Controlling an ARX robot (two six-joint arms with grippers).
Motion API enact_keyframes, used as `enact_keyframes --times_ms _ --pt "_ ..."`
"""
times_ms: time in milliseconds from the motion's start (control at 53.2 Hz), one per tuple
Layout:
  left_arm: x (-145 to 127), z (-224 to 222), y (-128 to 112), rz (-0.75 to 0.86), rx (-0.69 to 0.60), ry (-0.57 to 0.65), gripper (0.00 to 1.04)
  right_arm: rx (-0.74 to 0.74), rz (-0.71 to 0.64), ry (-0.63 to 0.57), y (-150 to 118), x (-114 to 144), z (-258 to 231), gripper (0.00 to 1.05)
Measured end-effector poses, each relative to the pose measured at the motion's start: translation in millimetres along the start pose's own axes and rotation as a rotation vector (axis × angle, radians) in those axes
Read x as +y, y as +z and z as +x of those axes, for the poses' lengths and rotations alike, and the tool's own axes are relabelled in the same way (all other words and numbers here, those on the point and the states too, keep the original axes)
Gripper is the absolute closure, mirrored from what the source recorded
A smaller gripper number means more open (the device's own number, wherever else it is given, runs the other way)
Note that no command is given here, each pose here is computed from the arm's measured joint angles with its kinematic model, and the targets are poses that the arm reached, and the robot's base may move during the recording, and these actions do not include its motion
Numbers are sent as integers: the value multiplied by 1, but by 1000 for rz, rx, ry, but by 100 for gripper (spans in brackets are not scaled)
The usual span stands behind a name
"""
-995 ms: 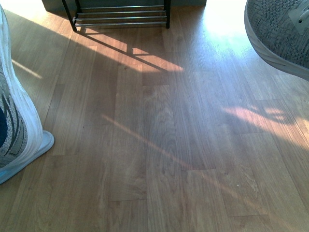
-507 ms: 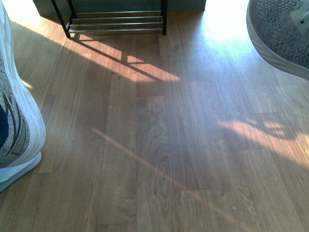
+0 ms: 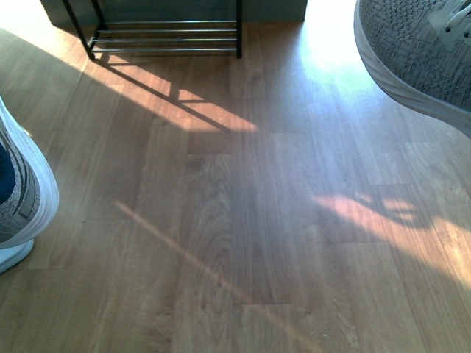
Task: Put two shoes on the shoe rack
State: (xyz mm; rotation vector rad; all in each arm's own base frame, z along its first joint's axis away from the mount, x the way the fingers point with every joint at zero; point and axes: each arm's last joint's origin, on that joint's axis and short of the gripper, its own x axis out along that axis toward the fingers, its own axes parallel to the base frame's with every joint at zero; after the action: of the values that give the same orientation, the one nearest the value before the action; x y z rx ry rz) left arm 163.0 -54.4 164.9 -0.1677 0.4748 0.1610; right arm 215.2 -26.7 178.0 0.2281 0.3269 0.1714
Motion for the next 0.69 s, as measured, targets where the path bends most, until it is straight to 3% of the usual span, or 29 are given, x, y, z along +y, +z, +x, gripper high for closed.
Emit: enact_keyframes --times_ms 263,695 --pt "-2 -1 -1 7 14 -39 103 -11 4 -63 1 -5 -1 98" --pt "-1 0 0 13 5 -15 103 -4 3 -28 0 -3 -1 98"
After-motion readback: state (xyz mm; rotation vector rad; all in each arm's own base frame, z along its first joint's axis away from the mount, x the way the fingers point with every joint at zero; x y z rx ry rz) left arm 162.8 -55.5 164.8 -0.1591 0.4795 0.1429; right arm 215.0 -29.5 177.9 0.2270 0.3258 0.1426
